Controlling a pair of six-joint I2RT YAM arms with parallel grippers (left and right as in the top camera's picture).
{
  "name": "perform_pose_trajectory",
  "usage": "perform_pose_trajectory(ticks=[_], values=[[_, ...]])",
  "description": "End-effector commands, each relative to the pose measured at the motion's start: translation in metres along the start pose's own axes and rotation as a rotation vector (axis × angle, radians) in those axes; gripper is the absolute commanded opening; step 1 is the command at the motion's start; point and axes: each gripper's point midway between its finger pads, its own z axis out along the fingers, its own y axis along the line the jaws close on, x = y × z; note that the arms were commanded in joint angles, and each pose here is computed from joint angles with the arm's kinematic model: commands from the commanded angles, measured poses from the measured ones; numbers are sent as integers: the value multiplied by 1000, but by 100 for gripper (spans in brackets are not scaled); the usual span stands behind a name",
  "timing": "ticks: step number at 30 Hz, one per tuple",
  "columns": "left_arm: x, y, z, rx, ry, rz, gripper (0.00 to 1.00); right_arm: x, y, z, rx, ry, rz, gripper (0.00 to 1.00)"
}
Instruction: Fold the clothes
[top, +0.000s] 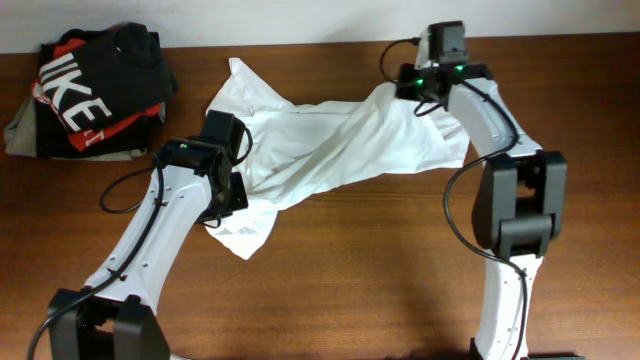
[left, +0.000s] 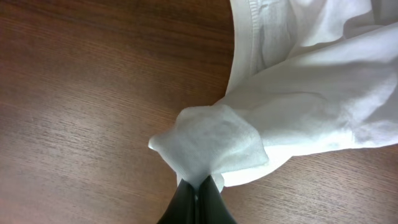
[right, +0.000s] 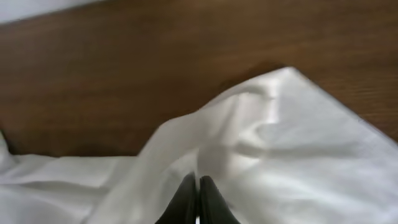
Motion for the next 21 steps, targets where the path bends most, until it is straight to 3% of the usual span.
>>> perform_pose_trajectory(ticks=[1,2,3,5,10,17,18,19,21], values=[[-1,3,0,-8,-3,-14,1,13,4,19,57,22,-18,25],[-1,3,0,-8,-3,-14,1,16,2,20,61,32,-16,66],[-1,3,0,-8,-2,-14,1,18,-1,19,67,44,-11,90],[0,3,0,-9,0,-14,1,15,-12,6,83,53,10,99],[-1,2,3,-12,6,-13,1,4,-49,-42,55,79,161,99],[0,2,7,-18,18,-10,1,32,-55,-8,56,159,145,99],[0,2,7,-18,18,-10,1,34,-55,-5,55,166,147,96],[0,2,7,-18,18,-10,1,39,-55,0,55,180,145,80],[0,2,7,-18,18,-10,1,55,-57,19,60,220,146,73]])
